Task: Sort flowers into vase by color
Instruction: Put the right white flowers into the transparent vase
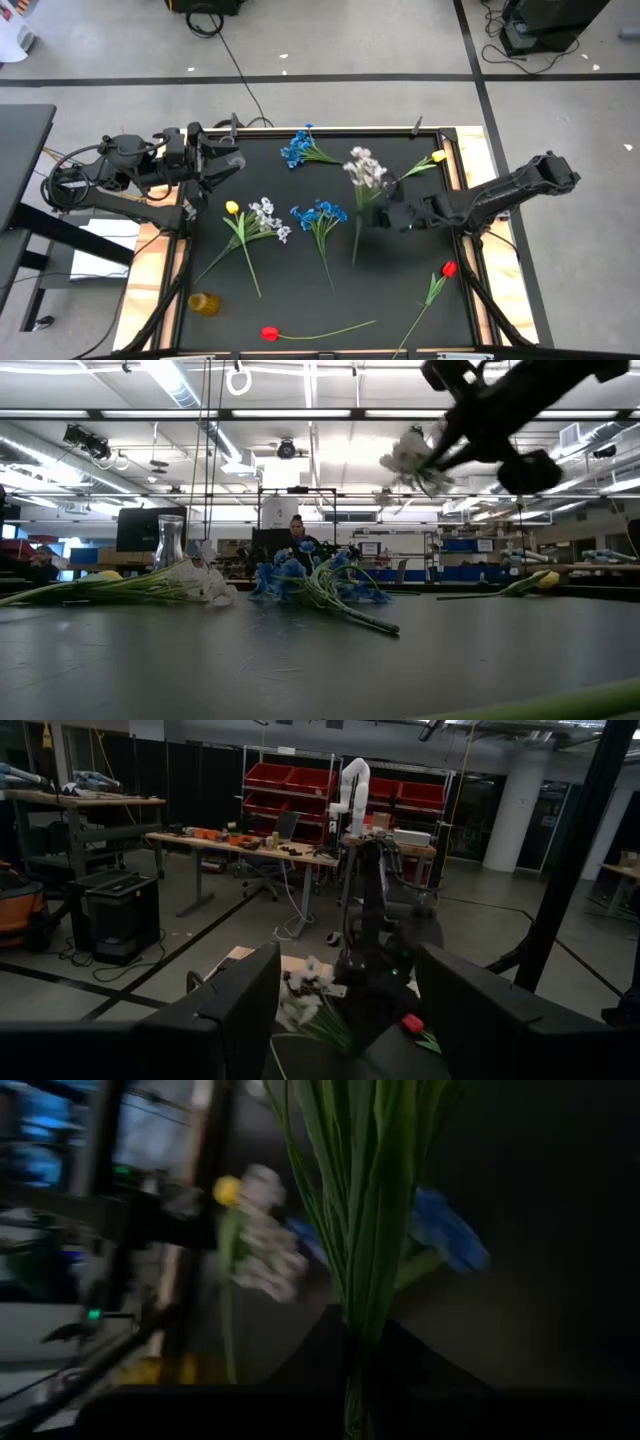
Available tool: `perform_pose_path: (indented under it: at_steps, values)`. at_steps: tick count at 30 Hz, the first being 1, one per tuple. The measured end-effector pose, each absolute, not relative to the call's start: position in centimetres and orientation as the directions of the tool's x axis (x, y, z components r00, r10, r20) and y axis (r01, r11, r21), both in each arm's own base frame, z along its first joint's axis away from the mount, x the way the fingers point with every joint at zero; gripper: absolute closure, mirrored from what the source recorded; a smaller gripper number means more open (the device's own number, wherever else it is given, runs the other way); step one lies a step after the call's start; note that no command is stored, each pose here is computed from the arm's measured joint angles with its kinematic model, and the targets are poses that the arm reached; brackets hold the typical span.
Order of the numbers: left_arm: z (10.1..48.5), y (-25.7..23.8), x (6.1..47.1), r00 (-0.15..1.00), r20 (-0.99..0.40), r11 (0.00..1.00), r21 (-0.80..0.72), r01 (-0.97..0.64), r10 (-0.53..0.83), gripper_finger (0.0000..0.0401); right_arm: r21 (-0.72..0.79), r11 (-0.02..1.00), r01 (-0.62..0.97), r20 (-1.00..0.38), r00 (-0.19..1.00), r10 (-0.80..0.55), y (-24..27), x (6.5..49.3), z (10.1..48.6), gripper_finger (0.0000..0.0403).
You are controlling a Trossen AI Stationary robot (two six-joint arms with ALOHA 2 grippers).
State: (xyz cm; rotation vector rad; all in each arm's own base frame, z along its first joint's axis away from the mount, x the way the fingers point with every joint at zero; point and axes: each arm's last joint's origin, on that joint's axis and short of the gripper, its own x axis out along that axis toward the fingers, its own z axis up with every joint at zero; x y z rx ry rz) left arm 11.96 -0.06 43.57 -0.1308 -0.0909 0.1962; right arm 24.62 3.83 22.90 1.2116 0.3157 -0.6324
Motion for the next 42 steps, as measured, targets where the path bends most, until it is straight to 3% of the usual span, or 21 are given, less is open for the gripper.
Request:
perform_pose_path:
  at_steps: [8,13,17,25,29,35,42]
  values:
    - [43.6,-0.1,12.0,0.977,0.077,0.972,-0.138,-0.188,0.200,0.0163,0.739,0.483,0.469,-0.354,0.881,-0.313,1.1,26.2,25.0,0.0375]
    - [43.6,-0.1,12.0,0.977,0.077,0.972,-0.138,-0.188,0.200,0.0163,0.581,0.734,0.351,-0.182,0.935,-0.304,0.1,26.8,26.8,0.0375]
    - [43.6,-0.1,12.0,0.977,0.077,0.972,-0.138,-0.188,0.200,0.0163,0.400,0.871,0.287,-0.068,0.957,-0.284,-0.6,27.0,27.9,0.0375]
    - [43.6,-0.1,12.0,0.977,0.077,0.972,-0.138,-0.188,0.200,0.0163,0.380,0.900,0.215,0.006,0.972,-0.234,-2.8,27.0,29.0,0.0375]
    - [43.6,-0.1,11.9,0.977,0.078,0.972,-0.138,-0.188,0.200,0.0163,0.330,0.928,0.172,0.044,0.979,-0.197,-3.7,27.9,31.6,0.0375]
    - [43.6,-0.1,11.9,0.977,0.078,0.972,-0.138,-0.188,0.200,0.0163,0.213,0.974,0.082,-0.002,0.996,-0.084,-5.5,32.1,35.8,0.0375]
    - [43.6,-0.1,11.9,0.977,0.078,0.972,-0.138,-0.188,0.200,0.0163,0.157,0.986,-0.049,0.057,0.998,0.041,-6.3,37.1,39.5,0.0375]
